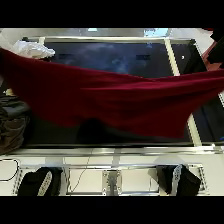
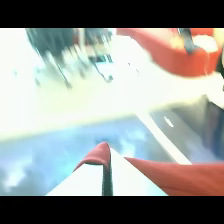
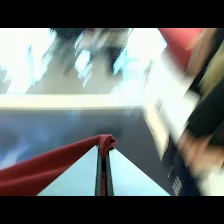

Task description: Fold the shirts.

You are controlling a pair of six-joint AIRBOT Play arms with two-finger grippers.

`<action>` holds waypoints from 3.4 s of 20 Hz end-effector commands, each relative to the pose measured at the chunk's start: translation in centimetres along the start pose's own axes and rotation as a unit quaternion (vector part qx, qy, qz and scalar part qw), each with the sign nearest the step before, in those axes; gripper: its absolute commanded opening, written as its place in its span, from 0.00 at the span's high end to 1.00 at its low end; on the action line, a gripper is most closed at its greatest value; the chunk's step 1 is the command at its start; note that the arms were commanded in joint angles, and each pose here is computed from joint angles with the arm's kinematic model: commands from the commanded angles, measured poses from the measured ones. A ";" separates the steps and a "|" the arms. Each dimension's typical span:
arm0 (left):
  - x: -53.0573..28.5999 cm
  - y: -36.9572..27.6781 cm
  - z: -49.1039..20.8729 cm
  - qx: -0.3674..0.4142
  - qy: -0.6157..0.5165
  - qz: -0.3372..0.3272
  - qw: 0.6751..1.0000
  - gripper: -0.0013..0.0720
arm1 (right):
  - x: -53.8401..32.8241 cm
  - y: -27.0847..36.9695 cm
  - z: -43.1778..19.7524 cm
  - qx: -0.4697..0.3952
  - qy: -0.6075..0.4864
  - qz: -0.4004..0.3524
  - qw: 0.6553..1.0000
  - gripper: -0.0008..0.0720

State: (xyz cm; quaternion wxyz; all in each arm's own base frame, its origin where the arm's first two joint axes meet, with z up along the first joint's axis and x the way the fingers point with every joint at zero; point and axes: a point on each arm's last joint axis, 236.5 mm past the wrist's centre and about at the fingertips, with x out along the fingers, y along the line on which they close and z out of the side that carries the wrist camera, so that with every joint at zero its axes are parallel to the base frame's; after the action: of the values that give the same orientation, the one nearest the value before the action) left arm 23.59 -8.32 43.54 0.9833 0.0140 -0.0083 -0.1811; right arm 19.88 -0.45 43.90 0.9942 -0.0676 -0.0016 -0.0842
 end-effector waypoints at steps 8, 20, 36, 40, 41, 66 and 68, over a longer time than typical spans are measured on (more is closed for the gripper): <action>17.7 6.4 -18.1 -0.089 0.274 -0.021 0.957 0.97 | 16.2 1.3 -11.8 0.182 0.191 0.253 0.931 0.95; 29.4 9.7 -40.3 -0.085 0.405 0.061 0.908 0.97 | 31.7 4.1 -37.9 0.153 0.356 0.122 0.914 0.95; 21.3 6.5 -52.9 -0.116 0.619 0.024 0.776 0.97 | 22.0 7.6 -50.7 0.132 0.536 0.161 0.818 0.95; 20.9 6.1 -52.5 -0.122 0.630 0.018 0.767 0.31 | 20.8 8.1 -50.6 0.139 0.553 0.175 0.803 0.75; 20.5 6.1 -51.6 -0.122 0.637 0.015 0.761 0.14 | 20.3 8.2 -50.2 0.138 0.557 0.180 0.799 0.58; -2.1 -6.7 -51.8 -0.404 0.548 0.040 0.731 0.15 | 18.2 -1.9 -36.7 0.142 0.463 0.100 0.869 0.50; -2.3 -6.7 -52.1 -0.409 0.549 0.045 0.727 0.15 | 18.2 -1.8 -36.7 0.145 0.462 0.102 0.869 0.50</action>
State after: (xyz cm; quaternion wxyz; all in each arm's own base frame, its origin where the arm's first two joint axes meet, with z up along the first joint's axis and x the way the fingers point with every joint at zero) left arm 20.36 -12.57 -8.14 0.7364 -0.2784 0.6091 -0.0959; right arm 37.14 -10.58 7.93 0.8824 0.1168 0.4557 -0.0084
